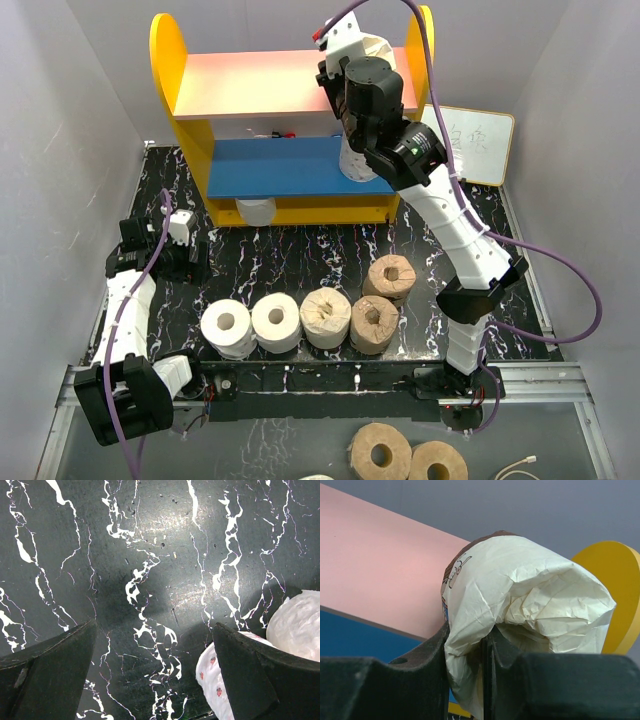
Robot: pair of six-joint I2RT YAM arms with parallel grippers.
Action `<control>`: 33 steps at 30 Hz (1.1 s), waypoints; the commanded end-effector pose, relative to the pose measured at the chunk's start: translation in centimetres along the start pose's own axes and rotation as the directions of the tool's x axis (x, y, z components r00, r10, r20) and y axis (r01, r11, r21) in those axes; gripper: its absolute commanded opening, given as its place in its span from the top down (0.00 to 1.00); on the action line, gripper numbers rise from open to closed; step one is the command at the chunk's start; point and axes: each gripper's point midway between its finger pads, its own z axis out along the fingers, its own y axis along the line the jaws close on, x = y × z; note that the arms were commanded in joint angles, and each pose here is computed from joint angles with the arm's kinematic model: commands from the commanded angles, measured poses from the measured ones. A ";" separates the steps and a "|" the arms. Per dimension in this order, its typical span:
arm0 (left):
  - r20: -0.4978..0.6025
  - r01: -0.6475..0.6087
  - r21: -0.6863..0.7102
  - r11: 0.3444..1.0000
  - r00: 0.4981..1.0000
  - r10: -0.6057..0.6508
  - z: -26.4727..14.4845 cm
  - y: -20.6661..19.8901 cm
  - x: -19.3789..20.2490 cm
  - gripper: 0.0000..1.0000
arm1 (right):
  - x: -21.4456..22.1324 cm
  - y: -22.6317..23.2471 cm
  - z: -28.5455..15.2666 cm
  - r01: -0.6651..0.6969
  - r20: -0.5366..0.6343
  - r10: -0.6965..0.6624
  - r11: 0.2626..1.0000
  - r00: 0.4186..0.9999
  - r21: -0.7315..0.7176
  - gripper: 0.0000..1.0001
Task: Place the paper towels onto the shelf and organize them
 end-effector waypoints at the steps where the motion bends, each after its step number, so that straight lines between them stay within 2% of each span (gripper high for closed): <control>1: 0.025 -0.010 0.019 1.000 1.000 0.009 -0.6 -0.3 -1.1 0.01 | -3.9 -2.5 -2.1 -0.097 0.115 0.096 0.995 0.989 -0.002 0.91; 4: 0.022 -0.008 0.020 1.000 1.000 0.008 -0.6 -0.3 -1.0 0.01 | -3.9 -2.7 -2.0 -0.097 0.115 0.096 0.995 0.989 0.000 0.87; 15: 0.017 -0.006 0.021 1.000 1.000 0.006 -0.5 -0.2 -1.0 0.01 | -5.5 -3.4 -2.3 -0.127 0.172 0.125 0.992 0.977 0.001 0.58; 25: 0.008 0.000 0.024 1.000 1.000 0.000 -0.3 -0.2 -0.9 0.01 | -7.4 -3.9 -0.7 -0.161 0.267 0.156 0.987 0.951 -0.005 0.46; 33: 0.003 0.001 0.026 1.000 1.000 -0.001 -0.2 -0.1 -0.8 0.01 | -8.2 -2.6 2.1 -0.222 0.345 0.254 0.966 0.903 -0.130 0.39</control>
